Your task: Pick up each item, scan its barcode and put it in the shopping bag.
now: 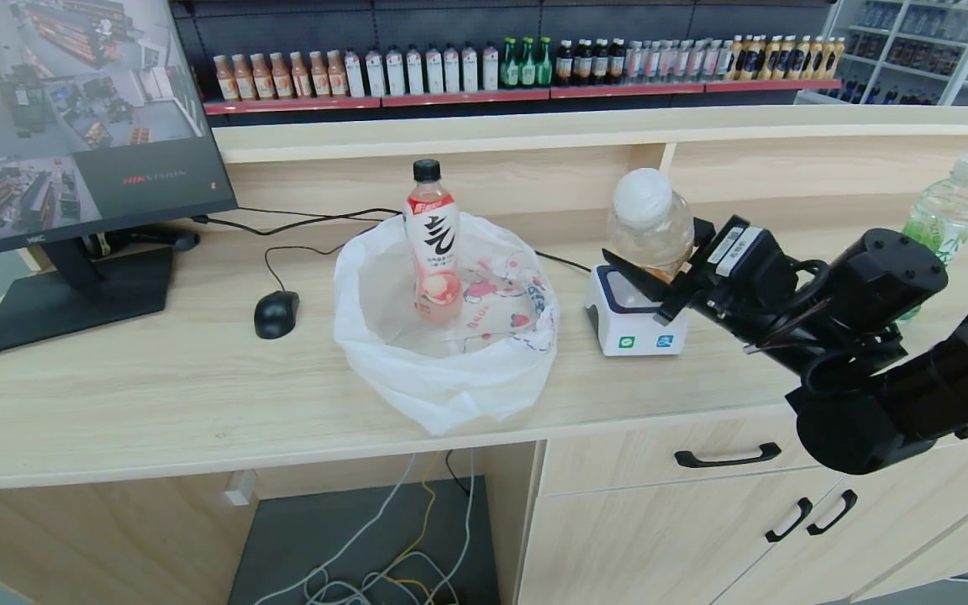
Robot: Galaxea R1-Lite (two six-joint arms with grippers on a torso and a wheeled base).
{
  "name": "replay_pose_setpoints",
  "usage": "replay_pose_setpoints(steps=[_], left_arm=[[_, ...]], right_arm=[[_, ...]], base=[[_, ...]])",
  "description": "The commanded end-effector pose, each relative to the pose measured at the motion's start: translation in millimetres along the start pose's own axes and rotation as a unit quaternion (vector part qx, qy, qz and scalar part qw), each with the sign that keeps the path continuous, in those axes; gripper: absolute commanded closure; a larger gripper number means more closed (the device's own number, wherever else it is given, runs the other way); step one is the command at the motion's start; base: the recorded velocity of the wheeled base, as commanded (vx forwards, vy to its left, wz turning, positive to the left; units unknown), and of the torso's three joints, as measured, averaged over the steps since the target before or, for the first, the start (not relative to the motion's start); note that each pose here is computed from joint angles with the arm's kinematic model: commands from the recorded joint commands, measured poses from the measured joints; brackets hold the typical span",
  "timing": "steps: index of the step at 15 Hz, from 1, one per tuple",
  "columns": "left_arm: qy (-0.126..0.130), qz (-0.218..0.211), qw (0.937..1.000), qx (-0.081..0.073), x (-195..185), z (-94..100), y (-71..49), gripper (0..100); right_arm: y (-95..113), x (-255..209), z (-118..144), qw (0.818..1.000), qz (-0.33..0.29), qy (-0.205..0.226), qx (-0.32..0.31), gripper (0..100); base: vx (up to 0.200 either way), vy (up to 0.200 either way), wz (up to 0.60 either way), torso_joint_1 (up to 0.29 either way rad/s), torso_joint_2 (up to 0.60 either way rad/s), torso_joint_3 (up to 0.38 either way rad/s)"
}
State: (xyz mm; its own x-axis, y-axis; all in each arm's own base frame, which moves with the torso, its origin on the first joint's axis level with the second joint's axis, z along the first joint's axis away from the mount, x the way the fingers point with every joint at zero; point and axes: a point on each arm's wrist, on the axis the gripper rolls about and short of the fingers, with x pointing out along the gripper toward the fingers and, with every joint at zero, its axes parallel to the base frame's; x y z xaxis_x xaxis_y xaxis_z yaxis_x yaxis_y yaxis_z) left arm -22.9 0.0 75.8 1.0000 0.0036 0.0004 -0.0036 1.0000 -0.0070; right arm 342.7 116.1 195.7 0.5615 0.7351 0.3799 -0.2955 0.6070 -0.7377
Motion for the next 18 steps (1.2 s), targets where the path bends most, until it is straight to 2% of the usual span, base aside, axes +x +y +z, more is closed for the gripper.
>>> replay_pose_setpoints(steps=[1, 3, 6, 9, 10, 12, 14, 15, 18], left_arm=[[0.000, 0.000, 1.0000, 0.000, 0.0, -0.1, 0.0, 0], [0.000, 0.000, 1.0000, 0.000, 0.0, -0.1, 0.0, 0], [0.001, 0.000, 1.0000, 0.000, 0.1, -0.5, 0.0, 0], [0.000, 0.000, 1.0000, 0.000, 0.0, -0.1, 0.0, 0], [0.000, 0.000, 1.0000, 0.000, 0.0, -0.1, 0.0, 0], [0.001, 0.000, 1.0000, 0.000, 0.1, -0.5, 0.0, 0], [0.000, 0.000, 1.0000, 0.000, 0.0, -0.1, 0.0, 0], [0.000, 0.000, 1.0000, 0.000, 0.0, -0.1, 0.0, 0], [0.000, 0.000, 1.0000, -0.001, 0.0, -0.1, 0.0, 0]], right_arm=[[4.1, 3.0, 17.2, 1.000, -0.002, -0.014, 0.020, 100], [4.0, 8.3, 31.8, 0.998, -0.024, -0.018, 0.060, 100], [12.2, 22.0, 63.2, 0.990, -0.032, -0.054, 0.126, 100], [15.6, 16.1, 78.5, 0.975, -0.065, -0.038, 0.209, 100], [10.5, 16.2, 82.6, 0.969, -0.094, -0.035, 0.228, 100], [5.9, 1.6, 90.0, 0.934, -0.189, 0.005, 0.304, 100], [5.7, -7.2, 89.2, 0.914, -0.240, 0.033, 0.324, 100], [3.9, -6.7, 90.0, 0.910, -0.251, 0.032, 0.328, 100], [5.0, -9.7, 87.6, 0.908, -0.253, 0.039, 0.332, 100]], base=[[0.000, 0.000, 0.00, 0.000, 0.00, 0.000], [0.000, 0.000, 0.00, 0.000, 0.00, 0.000], [0.000, 0.000, 0.00, 0.000, 0.00, 0.000], [0.000, 0.000, 0.00, 0.000, 0.00, 0.000], [0.000, 0.000, 0.00, 0.000, 0.00, 0.000], [0.000, 0.000, 0.00, 0.000, 0.00, 0.000], [0.000, 0.000, 0.00, 0.000, 0.00, 0.000], [0.000, 0.000, 0.00, 0.000, 0.00, 0.000], [0.000, 0.000, 0.00, 0.000, 0.00, 0.000]])
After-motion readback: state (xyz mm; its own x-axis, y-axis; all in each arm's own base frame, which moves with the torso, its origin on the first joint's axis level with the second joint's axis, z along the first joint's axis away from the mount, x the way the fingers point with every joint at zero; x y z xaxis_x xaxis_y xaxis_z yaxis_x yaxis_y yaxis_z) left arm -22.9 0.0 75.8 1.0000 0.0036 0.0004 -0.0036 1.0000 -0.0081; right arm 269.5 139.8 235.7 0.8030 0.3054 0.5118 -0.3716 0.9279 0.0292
